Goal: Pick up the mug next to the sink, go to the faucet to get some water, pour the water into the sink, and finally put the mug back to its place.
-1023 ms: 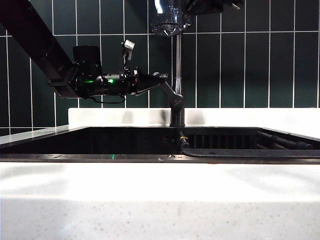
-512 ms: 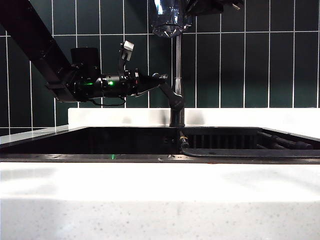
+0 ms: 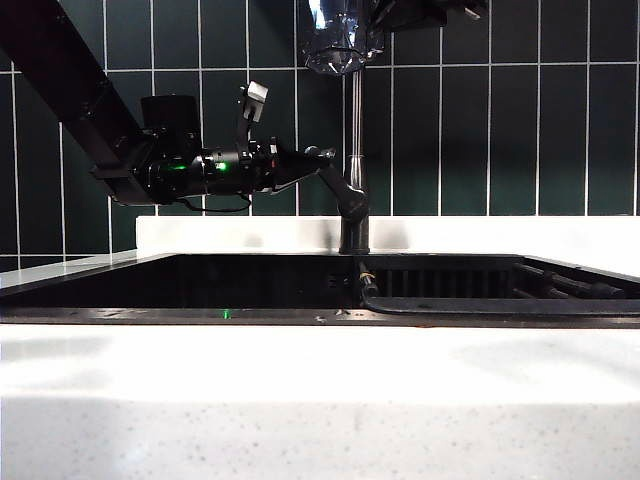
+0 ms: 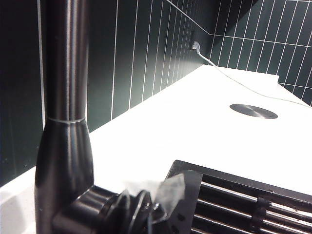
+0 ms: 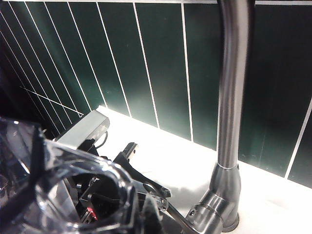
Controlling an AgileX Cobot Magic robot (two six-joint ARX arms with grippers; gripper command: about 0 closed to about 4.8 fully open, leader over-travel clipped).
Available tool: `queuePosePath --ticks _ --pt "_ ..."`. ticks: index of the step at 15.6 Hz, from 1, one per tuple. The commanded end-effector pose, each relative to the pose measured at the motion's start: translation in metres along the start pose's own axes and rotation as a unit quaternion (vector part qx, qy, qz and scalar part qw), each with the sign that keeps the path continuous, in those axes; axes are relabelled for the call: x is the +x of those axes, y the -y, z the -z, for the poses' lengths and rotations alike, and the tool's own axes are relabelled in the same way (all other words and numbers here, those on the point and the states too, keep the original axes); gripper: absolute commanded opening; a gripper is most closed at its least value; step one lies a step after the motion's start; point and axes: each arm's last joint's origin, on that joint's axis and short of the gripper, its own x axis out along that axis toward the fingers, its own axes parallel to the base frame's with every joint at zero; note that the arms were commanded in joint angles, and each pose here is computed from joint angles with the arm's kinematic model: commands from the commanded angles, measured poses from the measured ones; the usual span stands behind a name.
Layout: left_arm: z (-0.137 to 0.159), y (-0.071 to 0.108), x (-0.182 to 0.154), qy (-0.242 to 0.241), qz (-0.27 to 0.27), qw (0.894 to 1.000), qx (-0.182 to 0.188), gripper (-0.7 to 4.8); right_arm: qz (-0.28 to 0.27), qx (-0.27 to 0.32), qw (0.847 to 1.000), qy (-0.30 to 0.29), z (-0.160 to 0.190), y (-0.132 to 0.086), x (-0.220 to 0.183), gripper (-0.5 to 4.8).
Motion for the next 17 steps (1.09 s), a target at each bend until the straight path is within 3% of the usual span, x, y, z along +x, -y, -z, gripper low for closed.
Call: queuePosePath --ticks 1,5,17 --pt "0.000 0.003 0.003 -0.004 0.011 1.000 -0.014 -0.06 -0.002 -0.004 1.000 0.015 -0.006 -0.001 -0.003 -0.02" --pt "0.007 0.022 -0.012 0.008 -0.025 1.000 0.009 -0.06 -0.002 -0.003 1.000 0.015 -0.006 -0.002 -0.003 -0.02" --pt "0.004 0.023 -0.009 0.009 -0.022 1.000 -0.005 -0.06 -0.005 0.008 1.000 0.007 -0.004 -0.003 -0.002 -0.02"
